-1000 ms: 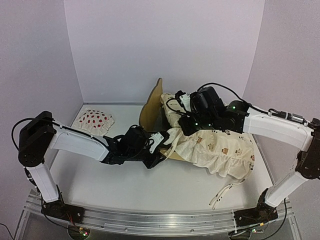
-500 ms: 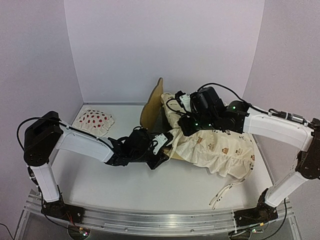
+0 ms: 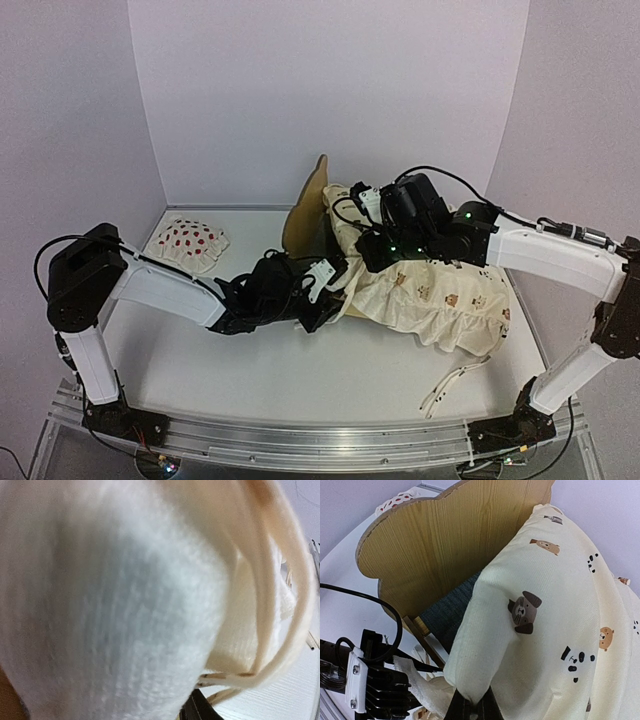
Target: Set up the pet bed
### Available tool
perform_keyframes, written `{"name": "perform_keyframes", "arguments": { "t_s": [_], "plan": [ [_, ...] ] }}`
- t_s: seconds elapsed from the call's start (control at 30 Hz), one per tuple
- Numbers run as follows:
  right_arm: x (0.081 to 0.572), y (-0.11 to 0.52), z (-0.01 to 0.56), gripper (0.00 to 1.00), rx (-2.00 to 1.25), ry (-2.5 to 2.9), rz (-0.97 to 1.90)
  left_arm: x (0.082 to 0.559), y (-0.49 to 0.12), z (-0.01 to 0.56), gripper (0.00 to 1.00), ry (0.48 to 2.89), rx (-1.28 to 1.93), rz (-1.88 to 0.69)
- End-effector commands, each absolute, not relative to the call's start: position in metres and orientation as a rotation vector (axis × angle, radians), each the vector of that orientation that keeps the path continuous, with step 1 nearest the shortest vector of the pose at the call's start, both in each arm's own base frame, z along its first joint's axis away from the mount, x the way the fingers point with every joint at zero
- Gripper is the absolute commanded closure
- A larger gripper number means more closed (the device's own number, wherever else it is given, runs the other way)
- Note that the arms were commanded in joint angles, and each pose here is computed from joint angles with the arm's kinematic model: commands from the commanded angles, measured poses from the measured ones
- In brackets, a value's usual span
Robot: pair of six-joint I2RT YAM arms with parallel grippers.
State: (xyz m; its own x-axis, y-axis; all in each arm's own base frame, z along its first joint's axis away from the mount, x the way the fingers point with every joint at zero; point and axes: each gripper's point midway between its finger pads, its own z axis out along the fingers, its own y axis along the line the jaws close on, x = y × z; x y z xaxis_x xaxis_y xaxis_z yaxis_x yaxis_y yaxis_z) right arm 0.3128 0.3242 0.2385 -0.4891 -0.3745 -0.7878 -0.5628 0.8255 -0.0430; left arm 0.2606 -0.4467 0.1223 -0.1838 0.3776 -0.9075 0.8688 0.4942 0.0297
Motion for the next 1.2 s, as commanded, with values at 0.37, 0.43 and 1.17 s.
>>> {"name": "perform_keyframes", "arguments": {
  "t_s": [0.37, 0.43, 1.17],
  "plan": [
    [0.314, 0.321, 0.26, 1.0, -0.636, 2.102, 0.313, 0.26, -0.456, 0.146, 0.99, 1.669, 1.044, -0.7],
    [0.314, 0.321, 0.26, 1.0, -0.635, 2.102, 0.309, 0.263, -0.449, 0.145, 1.0, 1.692, 1.027, -0.666],
    [0.343, 0.337, 0.245, 1.0, -0.581, 2.128, 0.229, 0.216, -0.413, 0.181, 1.0, 2.078, 1.02, -0.761]
  ]
}}
